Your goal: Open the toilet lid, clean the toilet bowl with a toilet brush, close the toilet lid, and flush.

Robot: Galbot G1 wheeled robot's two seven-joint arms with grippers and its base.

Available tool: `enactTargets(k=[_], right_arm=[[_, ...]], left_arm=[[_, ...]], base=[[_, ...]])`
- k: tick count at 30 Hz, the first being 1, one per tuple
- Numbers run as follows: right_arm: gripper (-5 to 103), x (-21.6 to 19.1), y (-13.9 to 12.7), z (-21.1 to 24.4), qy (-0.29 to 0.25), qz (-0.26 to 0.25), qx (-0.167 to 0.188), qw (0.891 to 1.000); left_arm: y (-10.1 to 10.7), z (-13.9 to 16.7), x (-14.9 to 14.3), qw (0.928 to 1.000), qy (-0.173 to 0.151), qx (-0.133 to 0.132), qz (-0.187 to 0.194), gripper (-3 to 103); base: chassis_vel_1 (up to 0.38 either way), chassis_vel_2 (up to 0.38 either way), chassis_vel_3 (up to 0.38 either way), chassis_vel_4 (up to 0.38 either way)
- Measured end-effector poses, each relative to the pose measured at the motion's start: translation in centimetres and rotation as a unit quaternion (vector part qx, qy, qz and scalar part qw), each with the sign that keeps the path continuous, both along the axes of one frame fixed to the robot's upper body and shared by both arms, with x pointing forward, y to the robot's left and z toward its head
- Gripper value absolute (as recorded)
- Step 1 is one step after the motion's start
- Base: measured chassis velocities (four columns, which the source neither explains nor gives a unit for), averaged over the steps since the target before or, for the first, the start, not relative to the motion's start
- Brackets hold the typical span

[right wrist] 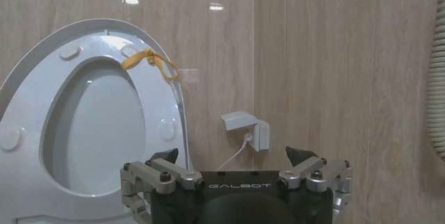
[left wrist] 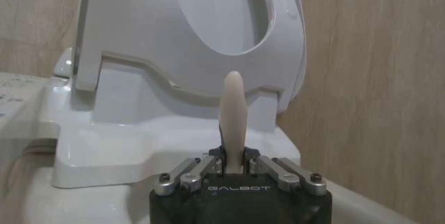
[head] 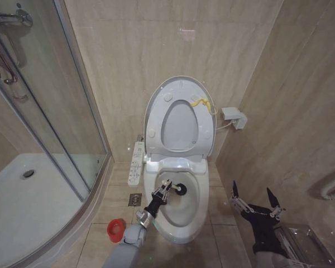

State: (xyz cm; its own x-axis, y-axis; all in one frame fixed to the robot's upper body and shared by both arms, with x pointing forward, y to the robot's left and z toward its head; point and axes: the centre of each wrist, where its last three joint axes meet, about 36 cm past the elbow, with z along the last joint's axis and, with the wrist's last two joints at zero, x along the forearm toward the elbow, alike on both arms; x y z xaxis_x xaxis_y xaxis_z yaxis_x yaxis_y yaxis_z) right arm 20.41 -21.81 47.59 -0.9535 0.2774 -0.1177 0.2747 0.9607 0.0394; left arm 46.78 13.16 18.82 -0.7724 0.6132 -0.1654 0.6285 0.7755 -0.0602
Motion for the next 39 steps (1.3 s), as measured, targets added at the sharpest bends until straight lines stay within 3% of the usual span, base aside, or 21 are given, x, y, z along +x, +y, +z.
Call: enactTargets(k=[6, 10, 13, 16, 18, 28, 34, 38, 39], right_arm=[[100, 0.0, 0.0, 0.0, 0.0, 0.0, 0.0, 1.0], [100, 0.0, 0.0, 0.0, 0.0, 0.0, 0.0, 1.0], [100, 0.0, 0.0, 0.0, 0.0, 0.0, 0.0, 1.0], [100, 0.0, 0.0, 0.0, 0.0, 0.0, 0.0, 1.0], [100, 0.0, 0.0, 0.0, 0.0, 0.0, 0.0, 1.0], [100, 0.0, 0.0, 0.0, 0.0, 0.0, 0.0, 1.0], [100, 0.0, 0.0, 0.0, 0.0, 0.0, 0.0, 1.0], [100, 0.0, 0.0, 0.0, 0.0, 0.0, 0.0, 1.0], [100, 0.0, 0.0, 0.0, 0.0, 0.0, 0.0, 1.0]], left_arm=[[0.5, 0.9, 1.0, 0.9996, -0.013, 0.024, 0.001, 16], [1.2, 2.1, 1.4, 0.9996, -0.016, 0.023, -0.001, 16], [1.8, 3.3, 1.7, 0.9999, -0.009, 0.005, 0.001, 16], [2.5, 4.4, 2.3, 0.999, 0.023, -0.032, 0.018, 16], [2.6, 4.5, 2.7, 0.9987, 0.03, -0.036, 0.021, 16], [3.3, 3.3, 7.2, 0.9983, 0.039, 0.035, -0.027, 16], [3.0, 2.9, 8.3, 0.9961, 0.048, 0.048, -0.057, 16], [2.9, 3.2, 8.6, 0.9961, 0.046, 0.024, -0.071, 16], [2.6, 3.9, 8.7, 0.9964, 0.043, 0.003, -0.073, 16]], base=[[0.0, 0.0, 0.0, 0.0], [0.0, 0.0, 0.0, 0.0], [0.0, 0.0, 0.0, 0.0], [0.0, 0.0, 0.0, 0.0], [0.0, 0.0, 0.0, 0.0], [0.0, 0.0, 0.0, 0.0], [0.0, 0.0, 0.0, 0.0], [0.0, 0.0, 0.0, 0.0], [0.0, 0.0, 0.0, 0.0]])
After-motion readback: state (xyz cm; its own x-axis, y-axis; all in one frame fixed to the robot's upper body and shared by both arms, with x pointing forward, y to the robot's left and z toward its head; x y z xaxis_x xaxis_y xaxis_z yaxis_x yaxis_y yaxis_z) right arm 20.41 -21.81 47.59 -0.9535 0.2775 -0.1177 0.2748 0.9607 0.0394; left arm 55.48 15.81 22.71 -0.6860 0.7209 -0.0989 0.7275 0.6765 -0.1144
